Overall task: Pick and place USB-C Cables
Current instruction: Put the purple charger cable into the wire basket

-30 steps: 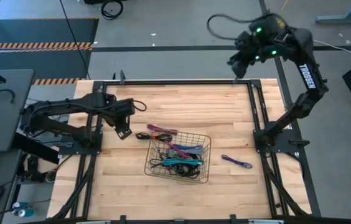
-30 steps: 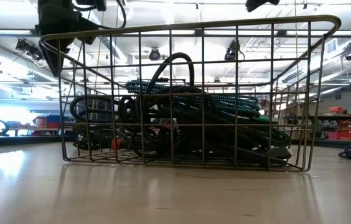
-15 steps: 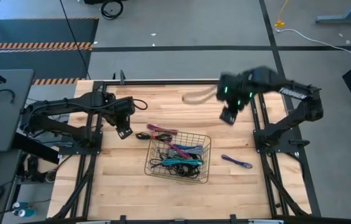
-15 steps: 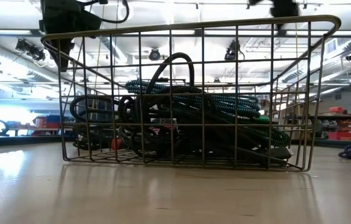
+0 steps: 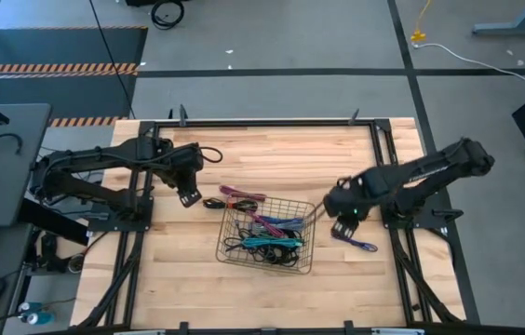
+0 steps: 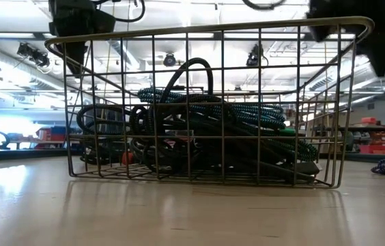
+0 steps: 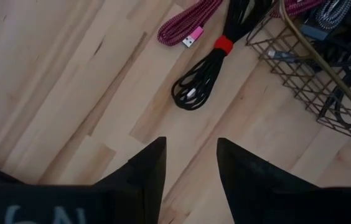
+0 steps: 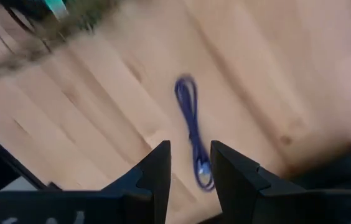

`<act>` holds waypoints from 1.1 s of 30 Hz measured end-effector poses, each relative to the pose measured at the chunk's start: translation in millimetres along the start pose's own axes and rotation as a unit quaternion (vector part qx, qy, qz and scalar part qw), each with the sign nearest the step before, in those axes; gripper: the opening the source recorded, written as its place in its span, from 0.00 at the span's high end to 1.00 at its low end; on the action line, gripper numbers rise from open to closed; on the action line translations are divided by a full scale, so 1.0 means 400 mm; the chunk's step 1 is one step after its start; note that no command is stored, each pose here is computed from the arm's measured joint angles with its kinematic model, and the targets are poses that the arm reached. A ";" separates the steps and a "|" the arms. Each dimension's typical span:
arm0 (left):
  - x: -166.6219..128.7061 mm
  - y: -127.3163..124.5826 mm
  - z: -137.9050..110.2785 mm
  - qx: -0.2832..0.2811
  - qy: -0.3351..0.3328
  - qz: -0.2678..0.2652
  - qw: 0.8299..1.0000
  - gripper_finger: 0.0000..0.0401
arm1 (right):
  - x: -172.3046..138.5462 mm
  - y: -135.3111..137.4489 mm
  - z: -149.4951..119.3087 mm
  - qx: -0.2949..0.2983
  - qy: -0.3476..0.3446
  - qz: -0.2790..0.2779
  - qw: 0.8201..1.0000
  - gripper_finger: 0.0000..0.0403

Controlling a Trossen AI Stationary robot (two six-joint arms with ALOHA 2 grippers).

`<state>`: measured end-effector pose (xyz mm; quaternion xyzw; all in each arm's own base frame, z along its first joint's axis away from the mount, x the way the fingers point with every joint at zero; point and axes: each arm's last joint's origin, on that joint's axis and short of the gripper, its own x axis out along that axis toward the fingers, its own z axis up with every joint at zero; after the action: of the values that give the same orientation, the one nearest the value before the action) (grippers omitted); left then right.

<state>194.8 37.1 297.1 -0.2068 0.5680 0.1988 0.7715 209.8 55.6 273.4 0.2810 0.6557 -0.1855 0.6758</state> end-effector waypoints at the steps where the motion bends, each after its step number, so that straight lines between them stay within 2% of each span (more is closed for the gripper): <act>1: 0.000 0.000 0.000 0.000 0.001 -0.001 1.000 0.63 | 0.015 0.005 -0.012 0.005 0.007 -0.002 1.000 0.70; 6: 0.000 -0.002 -0.001 0.000 0.007 -0.016 1.000 0.63 | 0.077 0.020 -0.075 0.037 0.045 -0.016 0.998 0.67; 13: 0.000 -0.003 -0.001 -0.004 0.007 -0.018 1.000 0.63 | 0.178 0.037 -0.131 0.060 0.052 0.018 0.997 0.58; 21: 0.000 -0.003 0.000 -0.008 0.007 -0.021 1.000 0.63 | 0.276 -0.022 -0.170 0.066 0.068 -0.030 0.995 0.48; 29: 0.000 -0.005 -0.001 -0.024 0.012 -0.034 0.999 0.63 | 0.345 -0.050 -0.186 0.051 0.064 0.000 0.997 0.46; 33: 0.000 -0.005 -0.001 -0.030 0.012 -0.034 0.999 0.63 | 0.358 -0.065 -0.194 0.043 0.065 -0.008 0.997 0.46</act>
<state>195.8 35.2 297.3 -0.2517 0.5635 0.1873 0.7642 143.2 100.9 129.4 0.3159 0.6918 -0.2006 0.6175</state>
